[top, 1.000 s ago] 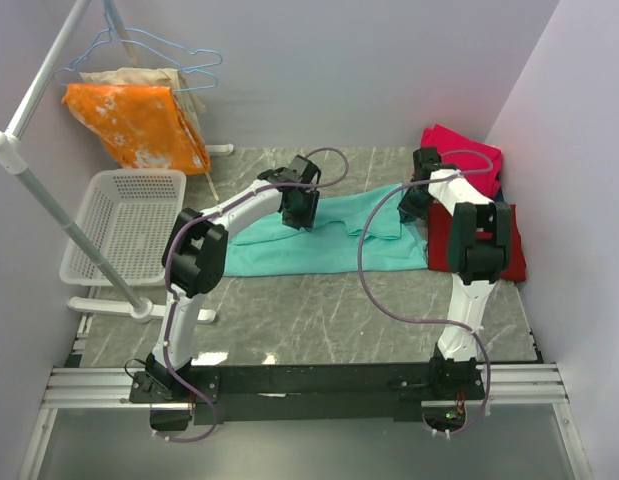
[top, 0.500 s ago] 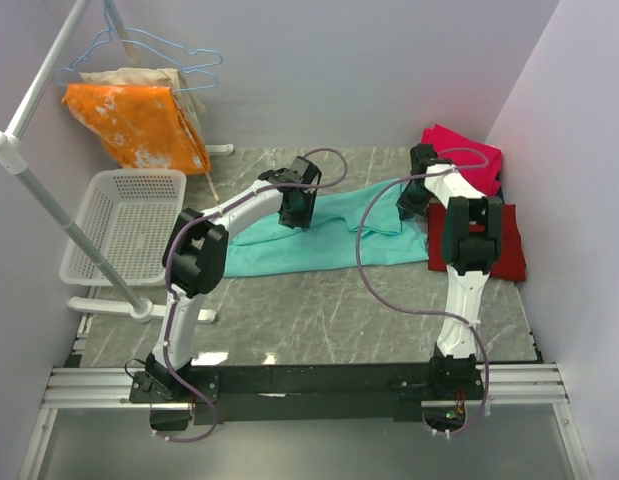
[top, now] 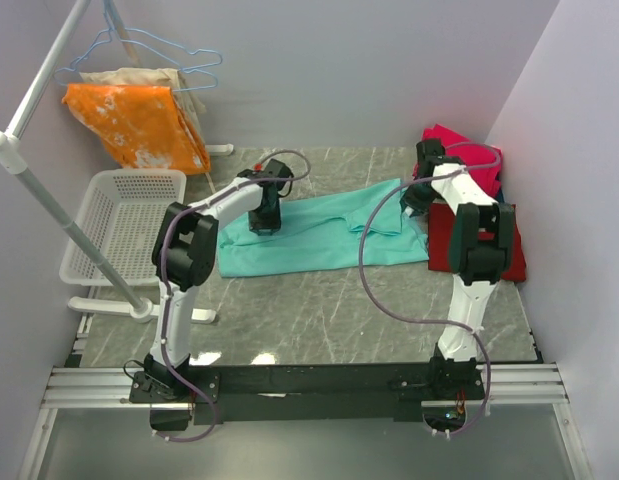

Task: Fold and stack the t-shirts
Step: Fold the tshirt

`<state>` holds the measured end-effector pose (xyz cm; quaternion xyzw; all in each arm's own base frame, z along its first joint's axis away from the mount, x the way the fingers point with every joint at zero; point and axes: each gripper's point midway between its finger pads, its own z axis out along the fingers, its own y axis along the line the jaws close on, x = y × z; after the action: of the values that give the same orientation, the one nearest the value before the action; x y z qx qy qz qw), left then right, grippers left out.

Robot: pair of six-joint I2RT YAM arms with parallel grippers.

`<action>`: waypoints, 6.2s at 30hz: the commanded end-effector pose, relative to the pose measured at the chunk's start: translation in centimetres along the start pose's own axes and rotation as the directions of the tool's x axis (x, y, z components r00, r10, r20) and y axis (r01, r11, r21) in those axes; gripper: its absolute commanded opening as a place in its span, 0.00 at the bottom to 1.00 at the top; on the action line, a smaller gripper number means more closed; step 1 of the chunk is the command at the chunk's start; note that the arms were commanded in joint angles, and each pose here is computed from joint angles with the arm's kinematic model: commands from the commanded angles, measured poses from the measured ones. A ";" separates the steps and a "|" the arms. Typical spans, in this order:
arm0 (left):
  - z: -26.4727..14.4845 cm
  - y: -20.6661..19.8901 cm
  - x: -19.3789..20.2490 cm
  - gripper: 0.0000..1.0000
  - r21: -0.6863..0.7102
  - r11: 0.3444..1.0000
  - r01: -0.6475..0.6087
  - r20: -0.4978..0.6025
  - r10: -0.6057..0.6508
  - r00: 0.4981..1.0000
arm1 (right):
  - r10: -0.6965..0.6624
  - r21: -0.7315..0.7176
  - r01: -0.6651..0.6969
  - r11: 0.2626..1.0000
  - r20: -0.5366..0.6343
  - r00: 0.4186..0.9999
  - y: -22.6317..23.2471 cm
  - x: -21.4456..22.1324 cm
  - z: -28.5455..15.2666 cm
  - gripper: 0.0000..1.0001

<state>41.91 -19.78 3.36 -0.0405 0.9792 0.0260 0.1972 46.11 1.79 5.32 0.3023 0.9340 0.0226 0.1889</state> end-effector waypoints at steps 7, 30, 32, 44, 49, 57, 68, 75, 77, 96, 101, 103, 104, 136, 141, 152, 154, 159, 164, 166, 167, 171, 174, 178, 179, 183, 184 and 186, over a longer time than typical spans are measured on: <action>-1.6 3.3 0.0 0.44 -0.101 0.990 0.099 0.017 -0.098 0.995 | -0.136 -0.132 0.145 0.981 0.077 0.988 6.0 0.7 -5.9 0.34; -1.2 10.5 1.5 0.45 -0.215 0.952 0.220 -0.004 -0.226 0.974 | -0.256 -0.181 0.221 0.958 -0.203 0.945 11.5 9.5 -0.1 0.31; -1.2 11.1 2.1 0.45 -0.234 0.945 0.228 -0.011 -0.237 0.971 | -0.255 -0.175 0.220 0.960 -0.214 0.943 11.4 9.5 0.0 0.31; -2.2 15.9 3.4 0.46 -0.365 0.881 0.300 0.025 -0.313 0.950 | -0.216 -0.124 0.188 0.974 -0.275 0.937 9.9 10.1 1.6 0.30; -3.2 15.6 1.6 0.45 -0.329 0.893 0.306 0.056 -0.305 0.951 | -0.216 -0.144 0.185 0.972 -0.244 0.945 10.2 9.1 1.1 0.27; -5.7 14.5 -1.3 0.46 -0.223 0.928 0.297 0.127 -0.275 0.953 | -0.182 -0.153 0.172 0.973 -0.058 0.982 10.5 4.8 -4.1 0.33; -4.0 12.0 -1.4 0.44 -0.118 0.961 0.248 0.059 -0.243 0.968 | -0.285 -0.105 0.274 0.956 -0.116 0.951 8.1 8.7 -4.7 0.30; -3.2 11.5 -1.3 0.44 -0.104 0.965 0.241 0.039 -0.238 0.970 | -0.307 -0.085 0.297 0.951 -0.156 0.939 7.1 11.9 -4.0 0.05; -3.1 11.3 -1.3 0.44 -0.100 0.966 0.239 0.034 -0.237 0.971 | -0.308 -0.079 0.298 0.951 -0.165 0.937 7.1 12.2 -3.8 0.02; -2.5 11.4 -1.1 0.43 -0.119 0.965 0.234 0.018 -0.234 0.972 | -0.280 -0.072 0.272 0.959 -0.147 0.949 10.2 10.5 0.1 0.00; -2.5 11.4 -1.1 0.43 -0.117 0.965 0.235 0.018 -0.234 0.972 | -0.298 -0.096 0.285 0.954 -0.192 0.935 10.6 11.5 1.0 0.00; -2.6 11.4 -1.1 0.43 -0.117 0.965 0.235 0.018 -0.234 0.972 | -0.311 -0.133 0.288 0.948 -0.201 0.929 11.1 11.9 0.9 0.00; -2.5 11.4 -1.0 0.43 -0.119 0.965 0.234 0.016 -0.234 0.972 | -0.312 -0.150 0.284 0.947 -0.210 0.927 11.1 12.1 0.8 0.00; -2.2 11.3 -1.0 0.43 -0.115 0.967 0.226 0.009 -0.226 0.974 | -0.405 -0.320 0.316 0.893 -0.270 0.873 13.9 14.0 -0.6 0.00; -2.1 11.2 -0.9 0.43 -0.110 0.968 0.227 0.006 -0.228 0.974 | -0.398 -0.458 0.286 0.842 -0.168 0.902 16.2 12.0 -4.5 0.00; -2.1 11.2 -0.9 0.43 -0.111 0.967 0.229 0.007 -0.229 0.973 | -0.357 -0.510 0.295 0.808 -0.026 0.934 17.1 8.5 -9.5 0.11; -2.0 11.1 -1.0 0.43 -0.109 0.968 0.228 0.007 -0.228 0.974 | -0.315 -0.462 0.276 0.843 -0.007 0.949 16.3 7.0 -9.1 0.11; -1.9 11.1 -0.9 0.42 -0.110 0.969 0.222 0.002 -0.223 0.975 | -0.272 -0.358 0.229 0.905 -0.076 0.959 14.5 5.8 -5.8 0.13; -1.8 11.1 -0.8 0.43 -0.115 0.968 0.224 0.002 -0.225 0.974 | -0.274 -0.299 0.218 0.929 -0.162 0.948 13.0 6.8 -3.0 0.11; -1.7 11.1 -0.9 0.43 -0.117 0.968 0.224 0.002 -0.225 0.974 | -0.278 -0.286 0.215 0.934 -0.202 0.939 12.1 8.0 -2.4 0.11; -1.6 11.1 -0.9 0.43 -0.119 0.968 0.223 -0.001 -0.225 0.974 | -0.275 -0.257 0.219 0.941 -0.205 0.939 11.4 8.2 -2.3 0.10; -1.4 11.0 -1.0 0.43 -0.117 0.967 0.226 -0.003 -0.227 0.974 | -0.268 -0.167 0.229 0.959 -0.273 0.924 8.3 10.5 -0.6 0.08; -1.2 11.0 -1.0 0.43 -0.121 0.967 0.224 -0.008 -0.226 0.974 | -0.260 -0.107 0.239 0.965 -0.303 0.917 6.7 11.3 0.2 0.06; -1.0 11.3 -0.8 0.43 -0.143 0.964 0.224 -0.013 -0.229 0.973 | -0.246 -0.030 0.249 0.968 -0.319 0.915 4.6 11.9 0.7 0.06; -0.9 11.4 -0.6 0.43 -0.154 0.963 0.223 -0.016 -0.228 0.974 | -0.239 -0.014 0.248 0.969 -0.324 0.915 4.2 12.0 0.7 0.05; -0.5 11.8 -0.3 0.43 -0.184 0.957 0.226 -0.023 -0.234 0.972 | -0.218 0.058 0.252 0.966 -0.344 0.913 1.9 12.3 1.0 0.01; -0.4 12.0 0.0 0.43 -0.197 0.954 0.225 -0.032 -0.235 0.971 | -0.218 0.080 0.260 0.962 -0.343 0.914 1.4 12.2 1.0 0.01; -0.2 12.1 0.1 0.43 -0.205 0.953 0.225 -0.035 -0.237 0.971 | -0.223 0.116 0.277 0.954 -0.346 0.911 0.4 12.1 1.0 0.00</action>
<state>40.07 -7.95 3.42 -0.1669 0.9693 0.0870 0.1584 40.47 13.08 1.65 0.1811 0.9803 0.0689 0.0381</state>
